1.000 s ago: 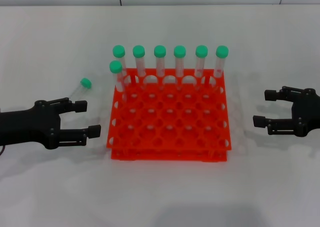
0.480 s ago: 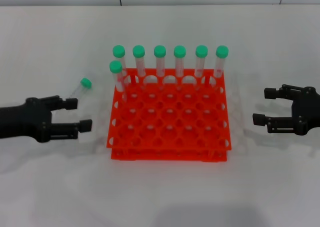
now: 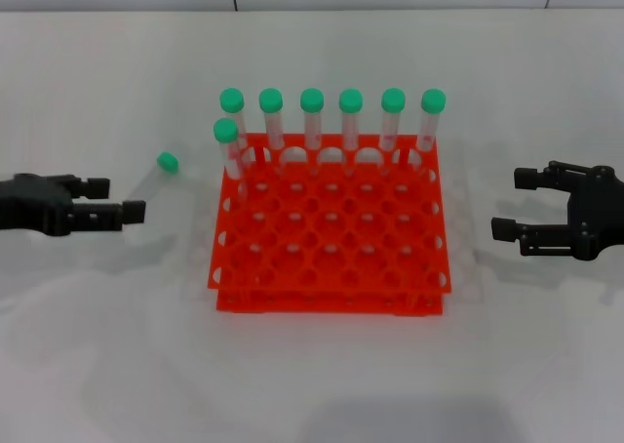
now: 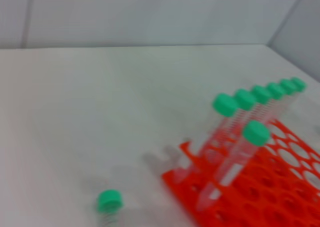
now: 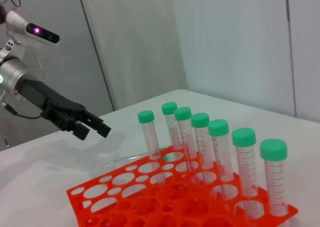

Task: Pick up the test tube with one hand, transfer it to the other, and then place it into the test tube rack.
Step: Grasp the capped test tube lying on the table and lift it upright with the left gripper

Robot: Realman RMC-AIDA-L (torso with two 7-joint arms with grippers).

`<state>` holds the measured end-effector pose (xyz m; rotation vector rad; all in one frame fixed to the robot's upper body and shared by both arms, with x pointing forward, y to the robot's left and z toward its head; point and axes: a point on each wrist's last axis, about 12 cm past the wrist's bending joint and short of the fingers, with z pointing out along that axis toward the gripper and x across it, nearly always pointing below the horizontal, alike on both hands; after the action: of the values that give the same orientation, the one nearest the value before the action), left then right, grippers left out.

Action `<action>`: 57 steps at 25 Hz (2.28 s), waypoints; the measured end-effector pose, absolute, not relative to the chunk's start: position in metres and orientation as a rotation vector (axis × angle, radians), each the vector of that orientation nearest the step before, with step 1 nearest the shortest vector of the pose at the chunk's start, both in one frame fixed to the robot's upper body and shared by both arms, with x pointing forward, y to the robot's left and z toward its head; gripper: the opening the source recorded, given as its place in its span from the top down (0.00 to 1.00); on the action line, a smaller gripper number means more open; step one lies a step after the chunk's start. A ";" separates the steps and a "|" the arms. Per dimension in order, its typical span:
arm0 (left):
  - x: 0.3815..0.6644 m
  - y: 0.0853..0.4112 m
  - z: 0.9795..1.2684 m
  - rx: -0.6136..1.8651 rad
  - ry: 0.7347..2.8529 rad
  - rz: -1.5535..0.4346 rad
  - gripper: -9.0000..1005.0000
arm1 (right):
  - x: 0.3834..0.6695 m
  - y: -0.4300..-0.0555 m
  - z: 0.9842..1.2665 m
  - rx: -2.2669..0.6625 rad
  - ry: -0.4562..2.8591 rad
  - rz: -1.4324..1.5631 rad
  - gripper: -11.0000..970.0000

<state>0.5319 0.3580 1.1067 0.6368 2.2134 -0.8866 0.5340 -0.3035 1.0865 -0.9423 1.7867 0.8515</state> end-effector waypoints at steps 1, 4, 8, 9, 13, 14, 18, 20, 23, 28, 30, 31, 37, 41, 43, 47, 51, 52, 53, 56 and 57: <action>0.534 0.359 1.107 0.618 2.226 -0.878 0.13 | 0.534 -0.303 1.087 -0.942 1.786 0.852 0.12; 0.539 0.365 1.111 0.570 2.267 -0.844 0.13 | 0.534 -0.303 1.087 -0.941 1.785 0.853 0.12; 0.549 0.365 1.114 0.570 2.344 -0.797 0.13 | 0.534 -0.303 1.087 -0.939 1.786 0.849 0.12; 0.551 0.365 1.114 0.580 2.369 -0.779 0.13 | 0.534 -0.303 1.087 -0.939 1.786 0.849 0.12; 0.556 0.363 1.112 0.632 2.456 -0.712 0.13 | 0.535 -0.303 1.087 -0.941 1.784 0.849 0.12; 0.557 0.362 1.111 0.646 2.478 -0.697 0.13 | 0.536 -0.302 1.088 -0.943 1.782 0.849 0.12; 0.556 0.364 1.108 0.672 2.530 -0.658 0.13 | 0.541 -0.298 1.091 -0.958 1.769 0.849 0.12; 0.557 0.363 1.108 0.678 2.534 -0.646 0.13 | 0.541 -0.297 1.091 -0.957 1.766 0.852 0.12; 0.562 0.362 1.110 0.687 2.533 -0.623 0.13 | 0.541 -0.297 1.091 -0.950 1.764 0.856 0.12; 0.568 0.360 1.113 0.705 2.533 -0.593 0.13 | 0.540 -0.297 1.090 -0.949 1.766 0.857 0.12; 0.570 0.359 1.114 0.713 2.528 -0.586 0.13 | 0.540 -0.297 1.090 -0.949 1.766 0.856 0.12; 0.571 0.358 1.114 0.715 2.525 -0.582 0.13 | 0.540 -0.297 1.090 -0.949 1.766 0.856 0.12; 0.576 0.351 1.113 0.737 2.515 -0.566 0.13 | 0.541 -0.296 1.090 -0.949 1.765 0.857 0.12; 0.578 0.344 1.110 0.744 2.508 -0.564 0.13 | 0.541 -0.296 1.090 -0.949 1.765 0.857 0.12; 0.578 0.342 1.110 0.744 2.507 -0.566 0.13 | 0.541 -0.296 1.090 -0.949 1.765 0.857 0.12; 0.578 0.339 1.108 0.748 2.506 -0.577 0.13 | 0.541 -0.296 1.090 -0.948 1.766 0.856 0.12; 0.577 0.336 1.105 0.751 2.509 -0.590 0.13 | 0.541 -0.297 1.090 -0.948 1.767 0.856 0.12; 0.577 0.336 1.105 0.751 2.509 -0.590 0.13 | 0.541 -0.297 1.090 -0.947 1.767 0.856 0.12; 0.577 0.336 1.105 0.750 2.509 -0.589 0.13 | 0.541 -0.297 1.090 -0.946 1.768 0.856 0.12; 0.578 0.334 1.103 0.751 2.512 -0.587 0.13 | 0.540 -0.297 1.089 -0.944 1.770 0.856 0.12; 0.578 0.334 1.102 0.751 2.514 -0.586 0.13 | 0.540 -0.298 1.089 -0.944 1.771 0.855 0.12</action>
<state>0.5777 0.3341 1.1025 0.7507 2.5138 -0.5861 0.5396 -0.2975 1.0887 -0.9439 1.7705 0.8553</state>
